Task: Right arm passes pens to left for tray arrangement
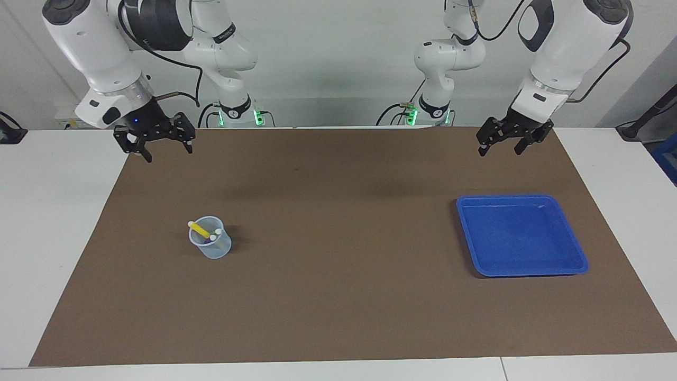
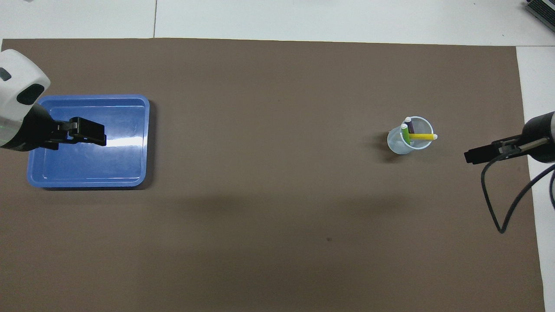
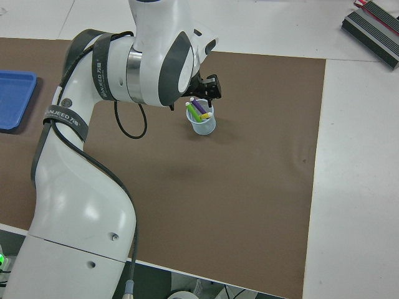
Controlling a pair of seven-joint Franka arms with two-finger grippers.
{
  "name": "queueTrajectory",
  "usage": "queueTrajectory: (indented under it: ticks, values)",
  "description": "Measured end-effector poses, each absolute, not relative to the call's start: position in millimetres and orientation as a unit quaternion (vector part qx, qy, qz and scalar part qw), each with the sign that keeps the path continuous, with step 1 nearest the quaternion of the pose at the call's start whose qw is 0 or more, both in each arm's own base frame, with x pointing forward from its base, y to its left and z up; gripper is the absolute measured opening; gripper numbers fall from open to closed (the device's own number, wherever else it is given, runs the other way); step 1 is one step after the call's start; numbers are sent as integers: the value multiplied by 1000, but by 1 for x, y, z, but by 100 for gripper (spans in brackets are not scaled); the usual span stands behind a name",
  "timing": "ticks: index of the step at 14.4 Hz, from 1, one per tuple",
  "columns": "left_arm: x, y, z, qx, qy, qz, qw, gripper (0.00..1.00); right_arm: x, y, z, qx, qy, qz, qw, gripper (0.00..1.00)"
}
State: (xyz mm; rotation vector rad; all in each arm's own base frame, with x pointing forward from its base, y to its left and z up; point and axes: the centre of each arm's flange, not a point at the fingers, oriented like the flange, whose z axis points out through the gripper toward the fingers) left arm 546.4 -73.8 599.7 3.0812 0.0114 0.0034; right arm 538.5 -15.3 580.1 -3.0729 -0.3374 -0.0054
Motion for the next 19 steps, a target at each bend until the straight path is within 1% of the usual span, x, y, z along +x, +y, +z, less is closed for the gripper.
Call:
queueTrajectory:
  ticks: [15, 19]
  values:
    - [546, -73, 601, 1000, 1, 3, 30, 100, 538, -16, 580, -994, -108, -2, 25, 100]
    - [545, -75, 603, 1000, 0, 4, 30, 100, 536, -16, 574, -994, -108, 5, 26, 100]
